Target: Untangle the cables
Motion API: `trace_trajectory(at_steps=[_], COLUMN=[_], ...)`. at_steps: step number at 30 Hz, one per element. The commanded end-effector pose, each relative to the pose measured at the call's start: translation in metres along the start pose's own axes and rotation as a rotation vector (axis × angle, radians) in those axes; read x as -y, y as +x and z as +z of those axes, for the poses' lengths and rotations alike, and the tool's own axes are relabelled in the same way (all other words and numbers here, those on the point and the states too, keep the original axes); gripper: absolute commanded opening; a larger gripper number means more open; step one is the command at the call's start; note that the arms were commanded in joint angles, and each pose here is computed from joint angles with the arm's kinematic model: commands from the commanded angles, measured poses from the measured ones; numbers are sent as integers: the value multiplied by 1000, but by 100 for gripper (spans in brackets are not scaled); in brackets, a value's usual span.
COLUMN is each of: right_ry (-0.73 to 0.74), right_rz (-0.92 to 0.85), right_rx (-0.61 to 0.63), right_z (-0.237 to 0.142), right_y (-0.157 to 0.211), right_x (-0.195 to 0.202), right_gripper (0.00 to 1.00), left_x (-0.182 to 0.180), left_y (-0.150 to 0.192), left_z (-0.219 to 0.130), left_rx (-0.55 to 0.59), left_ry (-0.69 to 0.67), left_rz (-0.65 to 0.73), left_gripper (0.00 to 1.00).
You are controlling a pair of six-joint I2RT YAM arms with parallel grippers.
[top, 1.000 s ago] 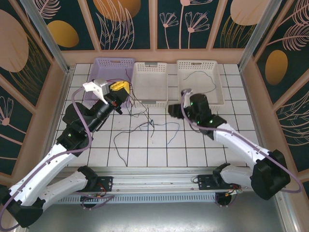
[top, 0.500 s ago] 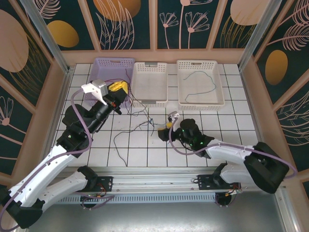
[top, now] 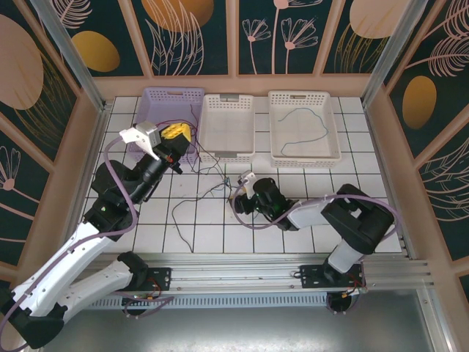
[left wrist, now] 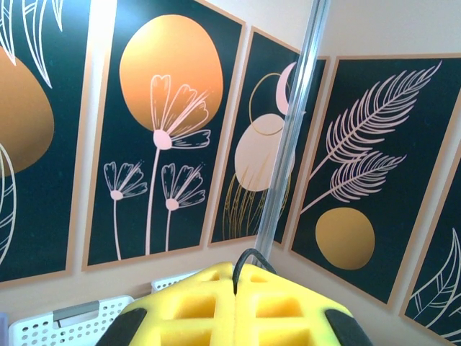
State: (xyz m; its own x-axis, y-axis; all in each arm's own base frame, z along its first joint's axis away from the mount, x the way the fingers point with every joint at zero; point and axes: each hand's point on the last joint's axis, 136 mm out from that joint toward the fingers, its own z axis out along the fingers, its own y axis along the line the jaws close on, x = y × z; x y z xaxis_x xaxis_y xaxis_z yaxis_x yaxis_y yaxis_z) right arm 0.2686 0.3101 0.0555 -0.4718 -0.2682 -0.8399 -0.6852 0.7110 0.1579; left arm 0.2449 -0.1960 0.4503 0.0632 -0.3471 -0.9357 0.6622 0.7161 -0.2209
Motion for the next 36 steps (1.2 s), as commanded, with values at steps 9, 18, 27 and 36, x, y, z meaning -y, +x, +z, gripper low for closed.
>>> trace_trajectory(at_steps=[9,18,27,36], right_ry=[93,119,132,192], right_rz=[-32,8,67,194], right_rx=[75,49,65,21], right_z=[27,20,-7,-26], right_y=[-25,-11,-3,16], right_x=[22,35,47,66], right_gripper=[56,5,0,0], left_x=[0,-3,-8,-29], left_y=[-16,-23,-29,-41], left_z=[-7,-13,-18,-31], left_rx=[65,88,109,159], left_ry=[-5,-31,-62,-197], left_rz=[23,36,49,78], left_gripper=[0,0,0,0])
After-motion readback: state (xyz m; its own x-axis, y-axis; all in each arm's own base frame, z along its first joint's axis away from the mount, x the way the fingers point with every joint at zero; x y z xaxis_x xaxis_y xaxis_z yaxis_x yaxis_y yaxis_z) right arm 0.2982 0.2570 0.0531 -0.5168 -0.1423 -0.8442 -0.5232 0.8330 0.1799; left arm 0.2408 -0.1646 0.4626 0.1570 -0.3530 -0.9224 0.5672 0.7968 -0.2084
